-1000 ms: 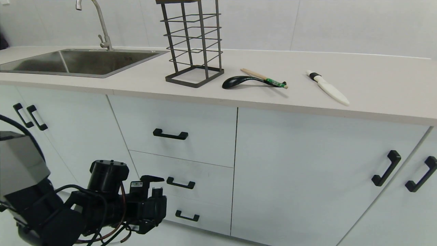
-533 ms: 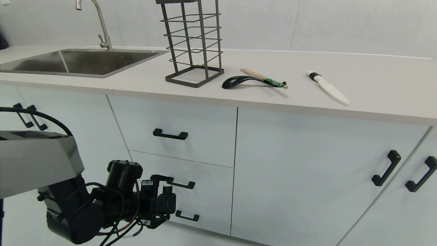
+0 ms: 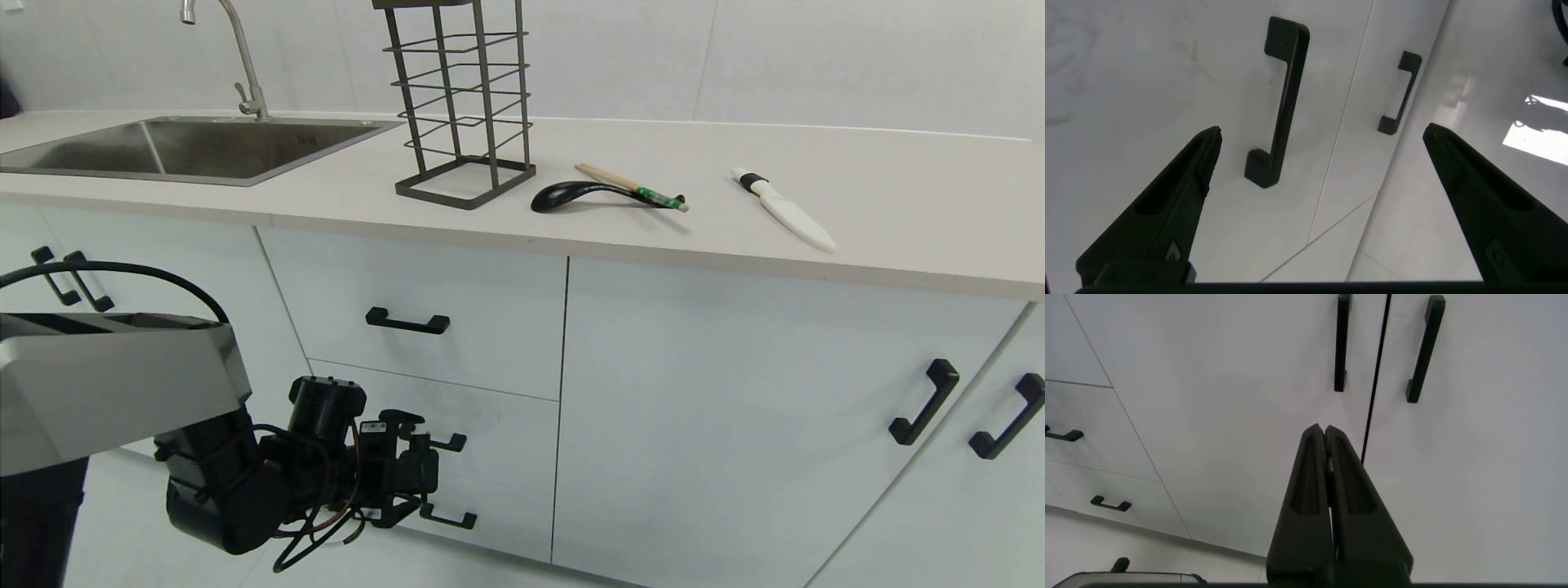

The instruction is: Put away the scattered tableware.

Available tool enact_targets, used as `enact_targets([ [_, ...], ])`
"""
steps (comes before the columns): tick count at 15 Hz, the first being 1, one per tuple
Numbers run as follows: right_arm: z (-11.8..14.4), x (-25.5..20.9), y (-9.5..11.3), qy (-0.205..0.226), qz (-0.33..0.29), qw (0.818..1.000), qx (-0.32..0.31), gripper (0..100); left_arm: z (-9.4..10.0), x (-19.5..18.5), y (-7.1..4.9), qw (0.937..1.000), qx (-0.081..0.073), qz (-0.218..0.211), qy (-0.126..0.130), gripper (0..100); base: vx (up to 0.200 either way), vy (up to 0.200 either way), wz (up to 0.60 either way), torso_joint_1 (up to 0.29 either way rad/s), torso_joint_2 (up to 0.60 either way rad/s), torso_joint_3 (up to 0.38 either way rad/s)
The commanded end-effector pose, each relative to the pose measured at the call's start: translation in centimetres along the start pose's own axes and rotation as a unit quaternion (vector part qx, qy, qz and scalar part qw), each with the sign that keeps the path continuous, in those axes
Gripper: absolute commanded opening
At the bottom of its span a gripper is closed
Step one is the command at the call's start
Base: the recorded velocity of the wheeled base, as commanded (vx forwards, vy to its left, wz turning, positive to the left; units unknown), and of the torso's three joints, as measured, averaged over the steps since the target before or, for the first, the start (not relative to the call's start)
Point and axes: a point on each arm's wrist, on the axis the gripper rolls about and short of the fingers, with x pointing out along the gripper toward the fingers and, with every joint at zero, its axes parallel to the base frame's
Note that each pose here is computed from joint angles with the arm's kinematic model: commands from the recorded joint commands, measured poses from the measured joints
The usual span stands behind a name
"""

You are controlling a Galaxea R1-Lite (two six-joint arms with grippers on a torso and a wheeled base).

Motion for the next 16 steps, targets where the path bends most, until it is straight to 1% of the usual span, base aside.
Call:
enact_targets([
  [1,0.0,0.0,0.0,0.0,0.0,1.0,-0.001,0,0.0,1.0,-0.1,1.0,0.002,-0.005,-0.002,100,0.0,0.0,0.0,0.0,0.0,0.0],
  [3,0.0,0.0,0.0,0.0,0.001,1.0,0.0,0,-0.1,1.5,-0.1,1.0,0.002,-0.006,-0.002,100,0.0,0.0,0.0,0.0,0.0,0.0],
  [7,0.0,0.0,0.0,0.001,0.001,1.0,0.0,0,-0.1,2.6,-0.7,0.9998,0.004,-0.02,-0.003,100,0.0,0.0,0.0,0.0,0.0,0.0],
  [10,0.0,0.0,0.0,0.0,0.0,1.0,-0.001,0,-0.1,3.1,-0.4,0.9999,0.005,-0.013,-0.005,100,0.0,0.0,0.0,0.0,0.0,0.0],
  [12,0.0,0.0,0.0,0.0,0.001,1.0,0.0,0,-0.2,3.4,-0.6,0.9998,0.004,-0.018,-0.006,100,0.0,0.0,0.0,0.0,0.0,0.0],
  [14,0.0,0.0,0.0,0.001,0.001,1.0,0.0,0,-0.1,3.9,-0.8,0.9997,0.007,-0.021,-0.006,100,0.0,0.0,0.0,0.0,0.0,0.0],
  [16,0.0,0.0,0.0,0.0,0.001,1.0,-0.001,0,-0.1,4.3,-1.3,0.9995,0.008,-0.03,-0.007,100,0.0,0.0,0.0,0.0,0.0,0.0],
])
